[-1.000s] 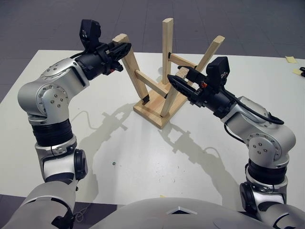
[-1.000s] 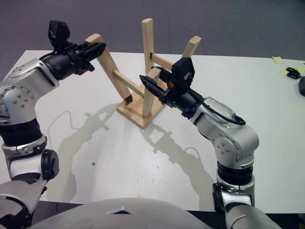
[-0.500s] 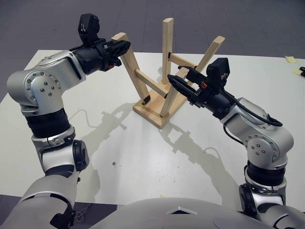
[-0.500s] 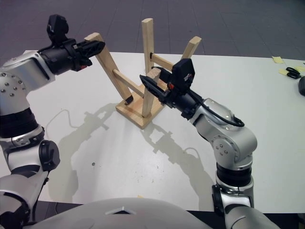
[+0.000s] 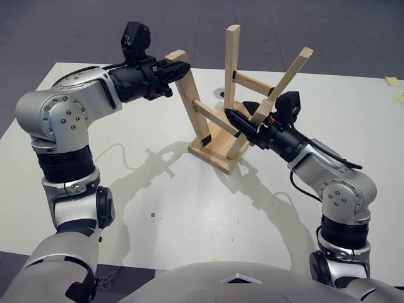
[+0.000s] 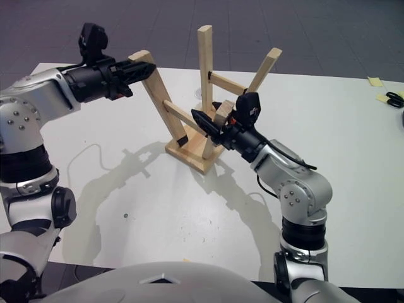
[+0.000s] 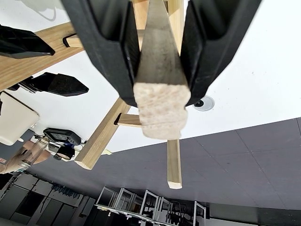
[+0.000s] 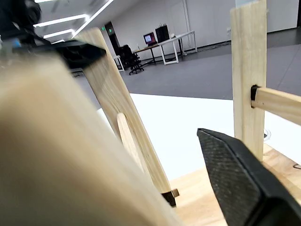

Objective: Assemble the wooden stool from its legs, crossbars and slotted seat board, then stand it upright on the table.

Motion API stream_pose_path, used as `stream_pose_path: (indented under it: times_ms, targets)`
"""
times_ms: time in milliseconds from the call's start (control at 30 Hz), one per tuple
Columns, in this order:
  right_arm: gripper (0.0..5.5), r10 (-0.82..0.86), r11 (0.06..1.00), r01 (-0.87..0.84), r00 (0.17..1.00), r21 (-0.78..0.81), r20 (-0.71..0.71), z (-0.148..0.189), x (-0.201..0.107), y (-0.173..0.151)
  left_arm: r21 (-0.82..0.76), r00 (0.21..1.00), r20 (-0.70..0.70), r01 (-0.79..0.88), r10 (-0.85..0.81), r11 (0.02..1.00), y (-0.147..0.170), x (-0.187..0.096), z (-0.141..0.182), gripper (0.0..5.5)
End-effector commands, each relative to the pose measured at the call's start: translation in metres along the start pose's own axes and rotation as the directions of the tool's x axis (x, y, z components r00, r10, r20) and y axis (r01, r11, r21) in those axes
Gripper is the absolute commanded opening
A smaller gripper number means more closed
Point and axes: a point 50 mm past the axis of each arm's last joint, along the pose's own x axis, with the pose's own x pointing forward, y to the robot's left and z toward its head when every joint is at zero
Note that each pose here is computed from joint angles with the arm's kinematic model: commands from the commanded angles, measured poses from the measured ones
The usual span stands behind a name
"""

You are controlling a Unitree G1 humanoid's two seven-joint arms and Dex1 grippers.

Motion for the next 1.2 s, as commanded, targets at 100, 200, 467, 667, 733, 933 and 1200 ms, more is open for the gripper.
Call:
stream_pose_path:
  times_ms: [100, 200, 467, 667, 733, 933, 1200]
  targets:
    - [4.8, 0.108, 0.993, -0.112, 0.99, 0.046, 0.088, 0.015, -0.001, 0.01, 0.039, 0.999, 0.005, 0.034, -0.034, 0.999, -0.01, 0.004, -0.005, 1.02]
    - [5.26, 0.162, 0.983, -0.172, 0.978, 0.068, 0.128, 0.02, -0.004, 0.015, 0.115, 1.0, 0.002, -0.004, 0.004, 0.993, -0.011, 0.003, -0.01, 1.02]
    - [5.4, 0.18, 0.977, -0.197, 0.968, 0.082, 0.173, 0.027, -0.009, 0.018, 0.154, 0.997, 0.057, -0.057, 0.048, 0.986, -0.019, -0.002, -0.013, 1.02]
    - [5.4, 0.171, 0.978, -0.189, 0.968, 0.086, 0.186, 0.028, -0.009, 0.017, 0.065, 0.992, 0.108, -0.076, 0.069, 0.995, -0.025, 0.003, -0.017, 1.02]
    - [5.4, 0.163, 0.979, -0.182, 0.969, 0.089, 0.186, 0.028, -0.009, 0.016, 0.051, 0.985, 0.137, -0.109, 0.101, 0.993, -0.023, 0.002, -0.011, 1.02]
    - [5.4, 0.133, 0.986, -0.148, 0.975, 0.077, 0.177, 0.028, -0.009, 0.013, 0.06, 0.975, 0.145, -0.181, 0.171, 0.982, -0.018, -0.005, -0.003, 1.02]
    - [5.4, 0.181, 0.977, -0.202, 0.953, 0.068, 0.244, 0.042, -0.021, 0.012, 0.055, 0.978, 0.119, -0.18, 0.173, 0.982, -0.02, -0.007, -0.01, 1.02]
